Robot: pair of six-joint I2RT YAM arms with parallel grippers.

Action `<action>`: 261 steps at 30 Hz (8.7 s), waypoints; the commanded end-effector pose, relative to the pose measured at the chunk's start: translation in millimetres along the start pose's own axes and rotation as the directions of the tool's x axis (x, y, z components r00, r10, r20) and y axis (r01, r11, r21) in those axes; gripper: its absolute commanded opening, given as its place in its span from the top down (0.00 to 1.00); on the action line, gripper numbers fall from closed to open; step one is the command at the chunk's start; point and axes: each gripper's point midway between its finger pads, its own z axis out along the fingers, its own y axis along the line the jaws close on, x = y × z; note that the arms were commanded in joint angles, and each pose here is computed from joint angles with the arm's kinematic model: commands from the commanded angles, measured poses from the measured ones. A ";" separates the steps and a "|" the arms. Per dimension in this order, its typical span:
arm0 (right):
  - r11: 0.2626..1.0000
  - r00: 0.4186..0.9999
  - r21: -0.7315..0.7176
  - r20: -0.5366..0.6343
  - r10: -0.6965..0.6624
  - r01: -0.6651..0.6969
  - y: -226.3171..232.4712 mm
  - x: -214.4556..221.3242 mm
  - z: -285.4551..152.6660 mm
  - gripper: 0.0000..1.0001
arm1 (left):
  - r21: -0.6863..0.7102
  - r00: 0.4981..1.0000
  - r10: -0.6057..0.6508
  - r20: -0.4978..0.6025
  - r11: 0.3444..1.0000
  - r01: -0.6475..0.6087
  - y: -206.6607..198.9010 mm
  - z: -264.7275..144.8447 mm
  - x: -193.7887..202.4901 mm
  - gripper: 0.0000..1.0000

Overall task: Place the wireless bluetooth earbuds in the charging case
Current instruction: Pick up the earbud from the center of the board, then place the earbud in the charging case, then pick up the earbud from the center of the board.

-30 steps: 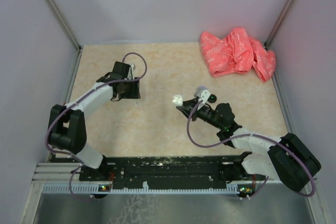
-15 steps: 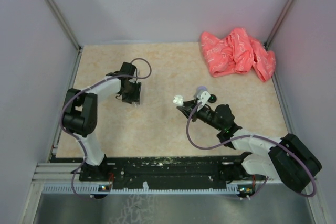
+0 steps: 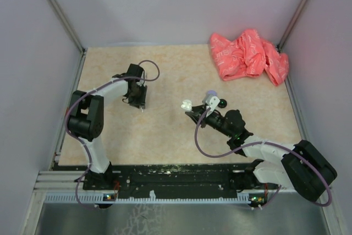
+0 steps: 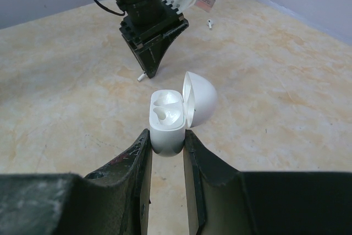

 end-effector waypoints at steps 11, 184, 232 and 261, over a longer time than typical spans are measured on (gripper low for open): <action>0.999 0.997 -0.013 0.068 -0.032 0.033 3.4 -22.5 1.6 1.00 | -0.081 0.995 0.045 -0.084 0.995 -0.052 1.7 7.4 18.3 0.65; 0.987 0.959 0.139 0.258 -0.117 0.083 -21.3 -37.1 -3.5 1.00 | -0.056 0.781 -0.103 0.615 0.983 0.174 41.1 -67.8 -160.3 0.30; 0.987 0.964 0.146 0.245 -0.105 0.070 -27.9 -26.6 -2.6 1.00 | -0.154 0.892 0.038 0.450 0.987 0.036 96.5 48.7 -189.7 0.62; 0.991 0.963 0.108 0.251 -0.102 0.077 -21.6 -31.2 -1.2 1.00 | -0.029 0.936 -0.016 0.352 0.999 0.028 74.3 43.9 -158.4 0.80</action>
